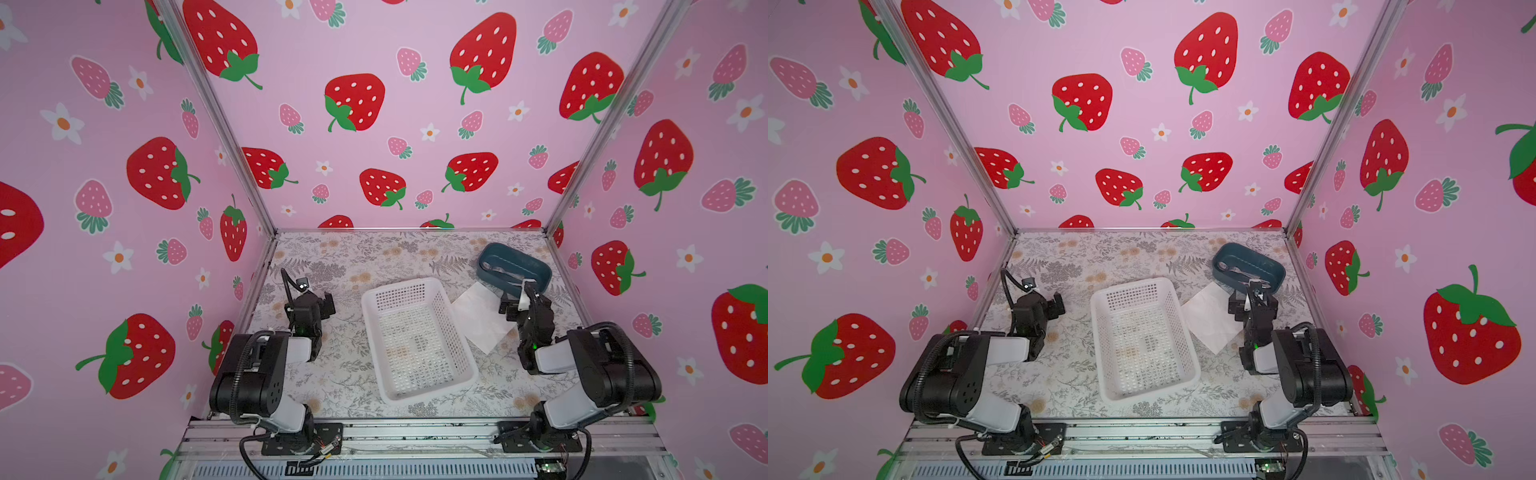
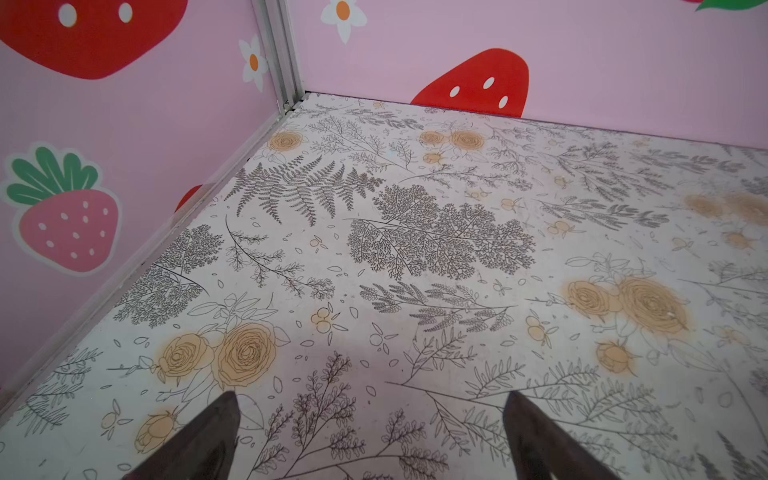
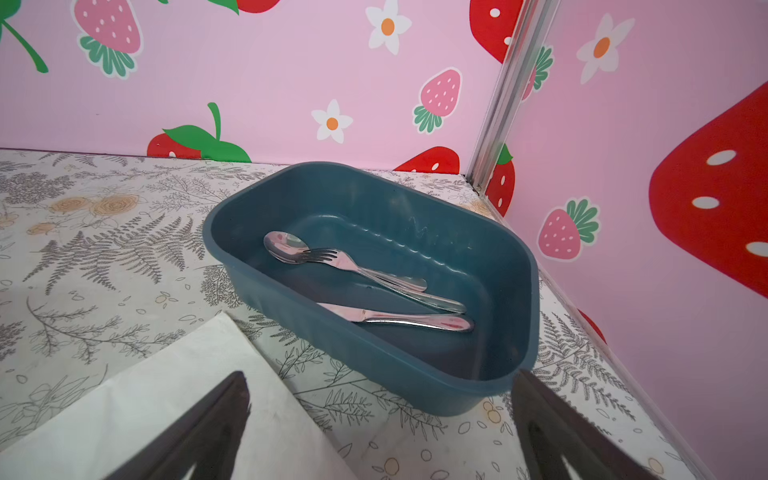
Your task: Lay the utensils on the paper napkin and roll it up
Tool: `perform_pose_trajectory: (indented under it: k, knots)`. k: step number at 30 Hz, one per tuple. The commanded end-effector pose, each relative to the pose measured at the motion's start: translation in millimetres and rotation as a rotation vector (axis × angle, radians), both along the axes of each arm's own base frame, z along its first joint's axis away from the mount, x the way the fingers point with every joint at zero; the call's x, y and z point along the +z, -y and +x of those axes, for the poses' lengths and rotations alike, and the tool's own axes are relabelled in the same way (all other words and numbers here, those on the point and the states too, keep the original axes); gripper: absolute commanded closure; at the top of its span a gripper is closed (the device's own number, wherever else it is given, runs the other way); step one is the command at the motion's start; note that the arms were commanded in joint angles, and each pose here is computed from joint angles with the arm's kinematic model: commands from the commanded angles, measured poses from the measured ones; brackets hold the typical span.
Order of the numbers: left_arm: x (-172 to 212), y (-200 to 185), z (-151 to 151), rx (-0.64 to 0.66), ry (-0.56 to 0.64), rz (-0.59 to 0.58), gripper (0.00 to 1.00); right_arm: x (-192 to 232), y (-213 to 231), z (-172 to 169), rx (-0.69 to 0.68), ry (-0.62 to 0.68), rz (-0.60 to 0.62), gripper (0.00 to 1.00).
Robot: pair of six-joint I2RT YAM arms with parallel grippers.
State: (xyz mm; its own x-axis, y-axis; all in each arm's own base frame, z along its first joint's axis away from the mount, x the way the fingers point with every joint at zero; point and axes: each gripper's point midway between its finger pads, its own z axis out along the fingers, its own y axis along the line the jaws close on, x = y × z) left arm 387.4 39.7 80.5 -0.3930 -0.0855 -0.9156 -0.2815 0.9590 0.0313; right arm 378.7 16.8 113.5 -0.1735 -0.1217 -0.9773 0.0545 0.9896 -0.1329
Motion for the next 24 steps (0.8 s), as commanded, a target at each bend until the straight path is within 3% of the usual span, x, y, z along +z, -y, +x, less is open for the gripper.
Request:
perform_pose_trajectory:
  k: [1, 24]
  knots:
    - [9.4, -0.8, 7.1, 0.005, 0.024, 0.014, 0.01, 7.0, 0.2, 3.8, 0.003, 0.022, -0.010, 0.00]
    - [9.8, -0.6, 7.1, 0.005, 0.025, 0.014, 0.01, 6.0, 0.1, 4.5, 0.006, 0.017, -0.006, 0.00]
